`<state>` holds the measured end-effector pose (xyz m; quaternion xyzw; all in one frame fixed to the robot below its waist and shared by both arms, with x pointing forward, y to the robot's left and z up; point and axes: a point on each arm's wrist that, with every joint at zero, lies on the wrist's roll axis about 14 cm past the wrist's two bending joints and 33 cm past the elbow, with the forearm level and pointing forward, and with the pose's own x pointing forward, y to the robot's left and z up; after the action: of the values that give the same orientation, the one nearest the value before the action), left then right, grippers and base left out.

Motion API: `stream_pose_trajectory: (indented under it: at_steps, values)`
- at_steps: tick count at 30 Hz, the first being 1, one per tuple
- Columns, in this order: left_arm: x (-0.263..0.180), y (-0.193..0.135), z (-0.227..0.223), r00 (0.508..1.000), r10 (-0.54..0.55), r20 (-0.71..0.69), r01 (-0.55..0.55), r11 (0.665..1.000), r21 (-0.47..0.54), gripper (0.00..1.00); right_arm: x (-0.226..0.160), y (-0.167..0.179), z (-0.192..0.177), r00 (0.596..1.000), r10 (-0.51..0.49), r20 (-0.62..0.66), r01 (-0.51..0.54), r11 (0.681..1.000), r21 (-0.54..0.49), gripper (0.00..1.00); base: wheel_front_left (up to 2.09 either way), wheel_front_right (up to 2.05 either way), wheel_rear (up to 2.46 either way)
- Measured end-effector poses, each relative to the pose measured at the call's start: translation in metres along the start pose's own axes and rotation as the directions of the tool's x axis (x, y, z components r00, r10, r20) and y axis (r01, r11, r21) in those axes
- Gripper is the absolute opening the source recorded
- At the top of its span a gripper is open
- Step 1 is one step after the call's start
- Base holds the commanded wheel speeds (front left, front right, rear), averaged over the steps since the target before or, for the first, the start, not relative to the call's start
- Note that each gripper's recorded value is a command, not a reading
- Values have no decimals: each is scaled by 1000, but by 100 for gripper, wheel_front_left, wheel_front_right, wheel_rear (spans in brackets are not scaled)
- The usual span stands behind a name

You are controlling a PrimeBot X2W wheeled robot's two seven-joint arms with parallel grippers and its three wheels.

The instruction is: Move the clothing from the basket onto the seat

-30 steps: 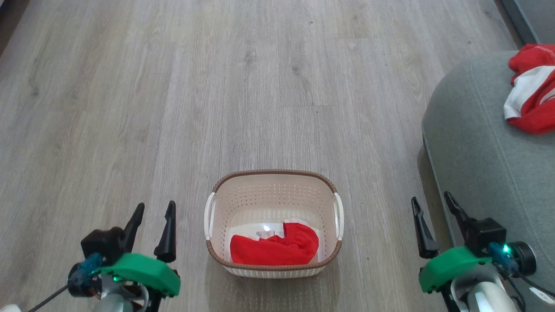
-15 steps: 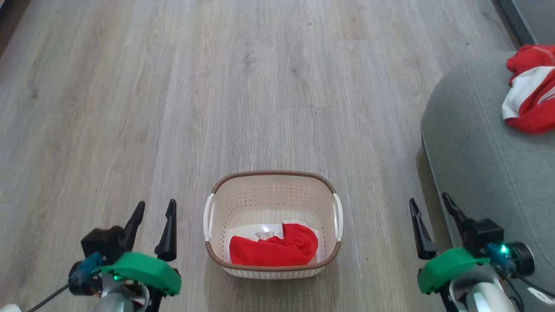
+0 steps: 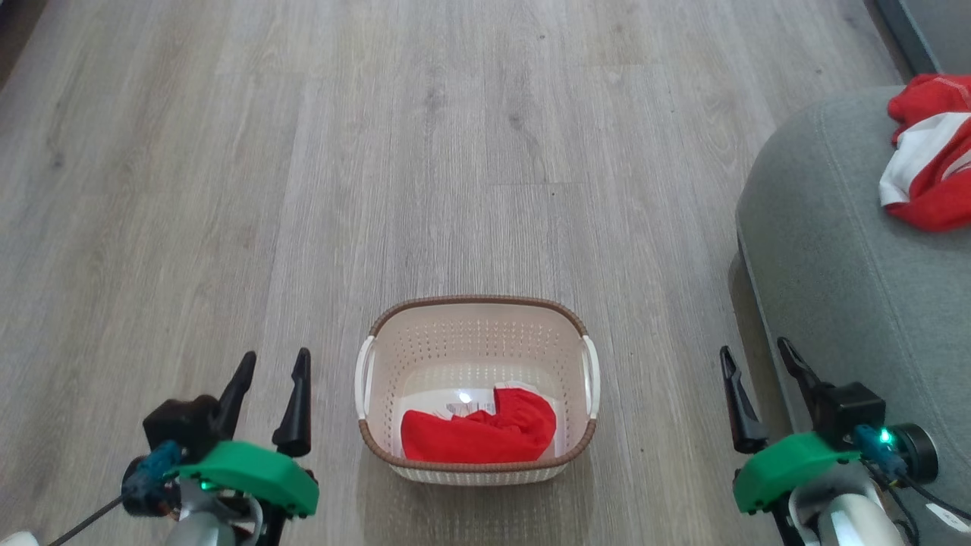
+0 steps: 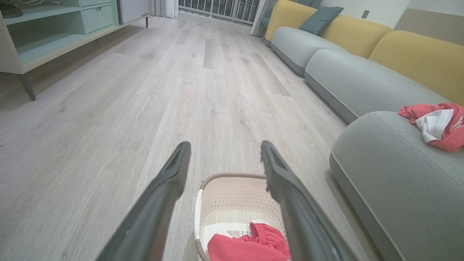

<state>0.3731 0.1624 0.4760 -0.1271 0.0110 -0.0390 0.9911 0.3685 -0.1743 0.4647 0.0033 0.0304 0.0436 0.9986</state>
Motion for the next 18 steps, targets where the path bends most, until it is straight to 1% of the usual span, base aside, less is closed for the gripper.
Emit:
stream_pose_trajectory:
  at_steps: [6,10,13,18]
  values:
    - [3,-4,-6,1000,-12,-17,12,1000,-2,100,2,-1,-5,1000,-3,-14,3,1000,1,100,0,0,0]
    - [11,-13,-20,997,-44,-62,44,999,5,100,13,-5,-5,1000,-12,-15,12,1000,1,100,0,0,0]
    - [29,-23,-27,993,-83,-83,84,996,16,100,29,-8,1,1000,-14,2,14,1000,-11,100,0,0,0]
    - [72,-48,-38,978,-176,-114,182,982,43,100,63,-13,10,999,-19,39,20,1000,-24,100,0,0,0]
